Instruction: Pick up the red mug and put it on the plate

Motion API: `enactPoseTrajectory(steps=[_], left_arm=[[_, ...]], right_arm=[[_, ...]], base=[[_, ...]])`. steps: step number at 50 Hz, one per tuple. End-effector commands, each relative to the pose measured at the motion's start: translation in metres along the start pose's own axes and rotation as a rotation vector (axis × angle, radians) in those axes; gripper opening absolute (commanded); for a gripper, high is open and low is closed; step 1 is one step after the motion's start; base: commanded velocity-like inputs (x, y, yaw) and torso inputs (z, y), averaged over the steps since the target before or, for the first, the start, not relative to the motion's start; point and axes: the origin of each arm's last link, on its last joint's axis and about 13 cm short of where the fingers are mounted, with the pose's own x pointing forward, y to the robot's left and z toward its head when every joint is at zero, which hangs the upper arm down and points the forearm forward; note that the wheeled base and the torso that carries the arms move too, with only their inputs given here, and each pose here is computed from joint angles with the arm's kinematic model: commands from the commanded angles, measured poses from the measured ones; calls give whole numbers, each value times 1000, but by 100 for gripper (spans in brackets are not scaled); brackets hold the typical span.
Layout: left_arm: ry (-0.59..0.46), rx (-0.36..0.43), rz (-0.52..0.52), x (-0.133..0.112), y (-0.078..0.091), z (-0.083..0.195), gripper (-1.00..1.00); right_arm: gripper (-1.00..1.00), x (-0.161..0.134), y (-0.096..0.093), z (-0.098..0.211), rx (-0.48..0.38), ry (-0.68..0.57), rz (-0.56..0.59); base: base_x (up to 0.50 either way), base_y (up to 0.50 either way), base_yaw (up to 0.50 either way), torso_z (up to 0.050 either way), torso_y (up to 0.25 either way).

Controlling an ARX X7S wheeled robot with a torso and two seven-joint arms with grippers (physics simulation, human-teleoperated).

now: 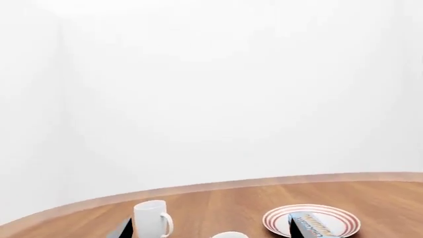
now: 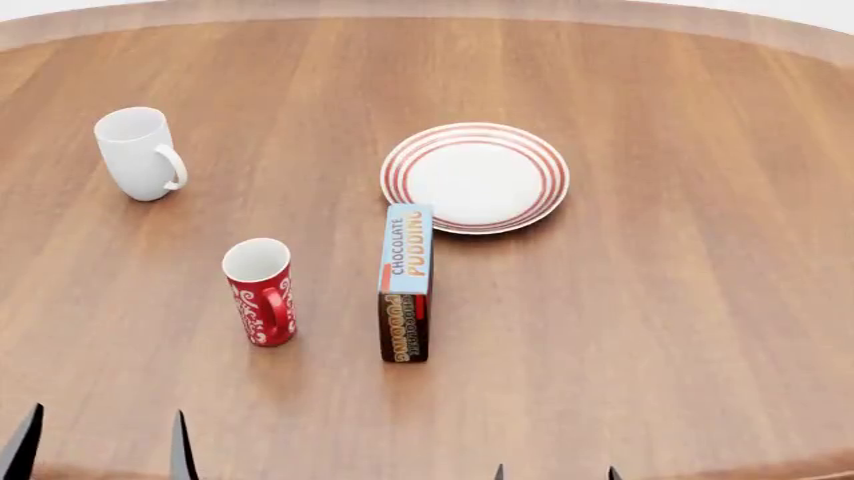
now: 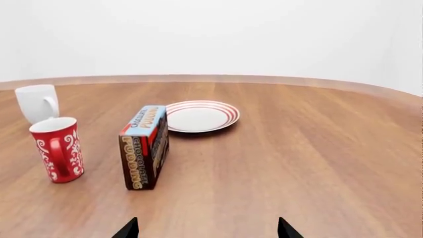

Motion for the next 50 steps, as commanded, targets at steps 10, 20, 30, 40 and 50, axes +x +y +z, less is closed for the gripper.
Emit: enactPoseTrajectory(steps=[10, 20, 30, 40, 50], left_arm=[[-90, 12, 2, 1, 0, 0, 100], [-102, 7, 3, 2, 0, 0, 100], [-104, 5, -2, 2, 0, 0, 100], [-106, 4, -3, 2, 0, 0, 100], [-102, 0, -5, 2, 0, 0, 100]], right_arm=[[100, 0, 0, 1, 4, -16, -5], [100, -1, 0, 2, -3, -30, -3], [100, -1, 0, 2, -2, -36, 11], [100, -1, 0, 1, -4, -32, 13], [100, -1, 0, 2, 1, -34, 19]], base=[[0, 0, 0, 0, 0], [0, 0, 0, 0, 0], [0, 68, 0, 0, 0], [0, 206, 0, 0, 0], [0, 247, 0, 0, 0]])
